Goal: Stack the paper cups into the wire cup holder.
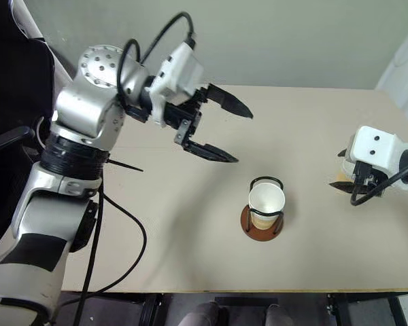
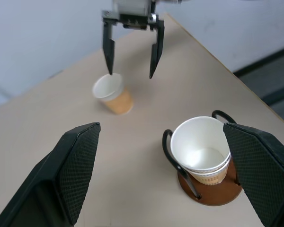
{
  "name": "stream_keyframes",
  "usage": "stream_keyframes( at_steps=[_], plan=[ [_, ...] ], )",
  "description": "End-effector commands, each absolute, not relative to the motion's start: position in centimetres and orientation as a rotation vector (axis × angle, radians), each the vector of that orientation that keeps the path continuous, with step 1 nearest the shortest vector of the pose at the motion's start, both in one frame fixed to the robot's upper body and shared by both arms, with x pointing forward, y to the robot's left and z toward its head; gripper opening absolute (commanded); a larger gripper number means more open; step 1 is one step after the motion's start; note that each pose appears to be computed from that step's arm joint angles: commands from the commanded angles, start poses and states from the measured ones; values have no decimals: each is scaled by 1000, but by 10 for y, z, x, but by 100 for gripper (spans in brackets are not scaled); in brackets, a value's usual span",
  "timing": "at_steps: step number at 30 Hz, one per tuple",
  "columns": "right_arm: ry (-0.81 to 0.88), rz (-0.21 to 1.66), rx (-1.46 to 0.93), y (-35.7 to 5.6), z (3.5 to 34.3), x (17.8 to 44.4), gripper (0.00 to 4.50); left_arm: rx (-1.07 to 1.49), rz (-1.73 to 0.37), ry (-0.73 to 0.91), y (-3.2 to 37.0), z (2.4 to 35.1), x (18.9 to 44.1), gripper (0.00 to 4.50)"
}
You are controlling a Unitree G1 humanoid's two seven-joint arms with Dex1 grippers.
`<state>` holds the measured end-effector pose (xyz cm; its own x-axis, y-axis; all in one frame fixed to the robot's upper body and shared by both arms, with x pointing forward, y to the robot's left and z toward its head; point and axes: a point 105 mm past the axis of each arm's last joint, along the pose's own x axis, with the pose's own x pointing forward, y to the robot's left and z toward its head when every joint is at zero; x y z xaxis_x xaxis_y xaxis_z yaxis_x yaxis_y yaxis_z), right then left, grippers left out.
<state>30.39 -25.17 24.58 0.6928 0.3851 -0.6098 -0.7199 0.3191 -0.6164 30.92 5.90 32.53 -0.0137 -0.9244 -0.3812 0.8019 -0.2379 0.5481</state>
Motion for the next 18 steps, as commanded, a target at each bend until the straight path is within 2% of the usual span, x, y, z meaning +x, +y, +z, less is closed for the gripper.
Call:
stream_keyframes(
  at_steps=[1, 5, 18],
  plan=[
    [391, 734, -1036, -262, 251, 313, 353, 884, -1621, -141, 79, 309, 301, 446],
    [436, 727, -1031, -274, 244, 323, 353, 850, -1620, -73, 93, 300, 293, 446],
    [607, 705, -1071, -305, 208, 354, 353, 799, -1551, -74, 97, 305, 290, 446]
  ],
)
